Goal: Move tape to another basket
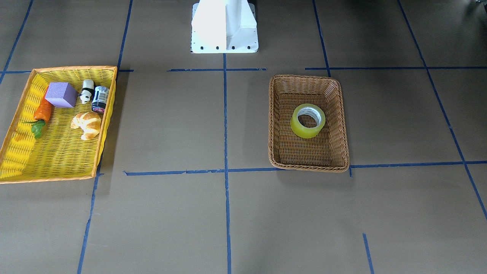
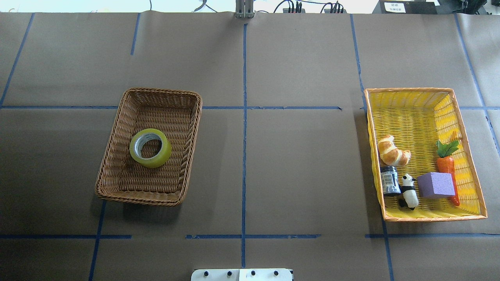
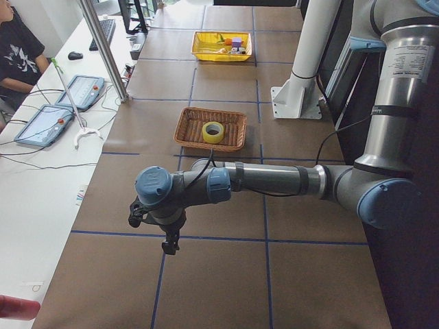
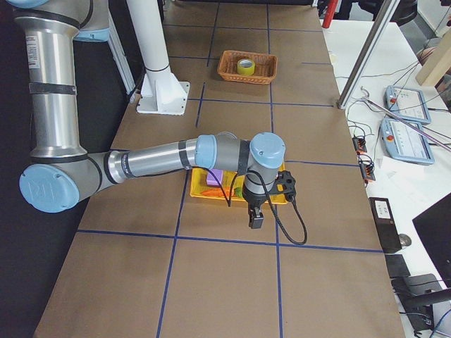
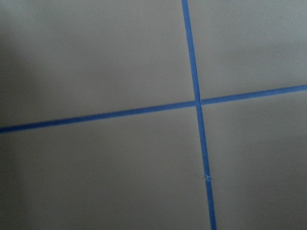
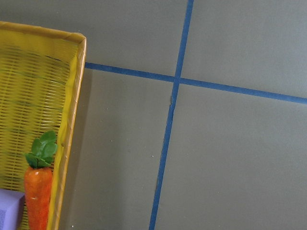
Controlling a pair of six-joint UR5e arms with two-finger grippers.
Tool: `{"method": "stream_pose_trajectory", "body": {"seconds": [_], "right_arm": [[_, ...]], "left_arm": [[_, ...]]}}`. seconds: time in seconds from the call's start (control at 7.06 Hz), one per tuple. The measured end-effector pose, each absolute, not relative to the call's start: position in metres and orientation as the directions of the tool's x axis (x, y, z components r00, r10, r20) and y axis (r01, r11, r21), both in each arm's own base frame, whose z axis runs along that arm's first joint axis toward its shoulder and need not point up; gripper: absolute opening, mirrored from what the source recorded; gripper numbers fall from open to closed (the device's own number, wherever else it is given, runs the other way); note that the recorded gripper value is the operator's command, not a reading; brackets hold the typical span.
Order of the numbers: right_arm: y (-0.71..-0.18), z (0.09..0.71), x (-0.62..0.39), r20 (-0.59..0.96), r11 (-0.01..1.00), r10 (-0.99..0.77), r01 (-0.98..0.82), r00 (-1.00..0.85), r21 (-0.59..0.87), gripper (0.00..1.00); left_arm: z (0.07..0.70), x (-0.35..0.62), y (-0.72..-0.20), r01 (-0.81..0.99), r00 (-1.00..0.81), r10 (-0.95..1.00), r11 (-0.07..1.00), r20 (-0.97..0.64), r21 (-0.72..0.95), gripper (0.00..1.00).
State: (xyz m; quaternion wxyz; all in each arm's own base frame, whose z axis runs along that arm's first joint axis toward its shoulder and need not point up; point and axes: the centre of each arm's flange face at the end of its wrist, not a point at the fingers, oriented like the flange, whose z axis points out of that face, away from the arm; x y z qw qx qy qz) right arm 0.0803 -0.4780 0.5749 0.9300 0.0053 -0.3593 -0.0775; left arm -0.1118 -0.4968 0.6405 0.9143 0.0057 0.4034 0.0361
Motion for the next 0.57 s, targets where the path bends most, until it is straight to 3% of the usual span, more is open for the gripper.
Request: {"method": "stream_pose_trajectory", "body": {"seconds": [0.57], "right_arm": [[-0.479, 0.576, 0.076, 0.674, 0.989, -0.14, 0.142, 0.725, 0.052, 1.0]], "left_arm": [[0.64, -0.058, -0.459, -0.114, 0.666, 0.047, 0.993, -0.745, -0.039, 1.0]]}}
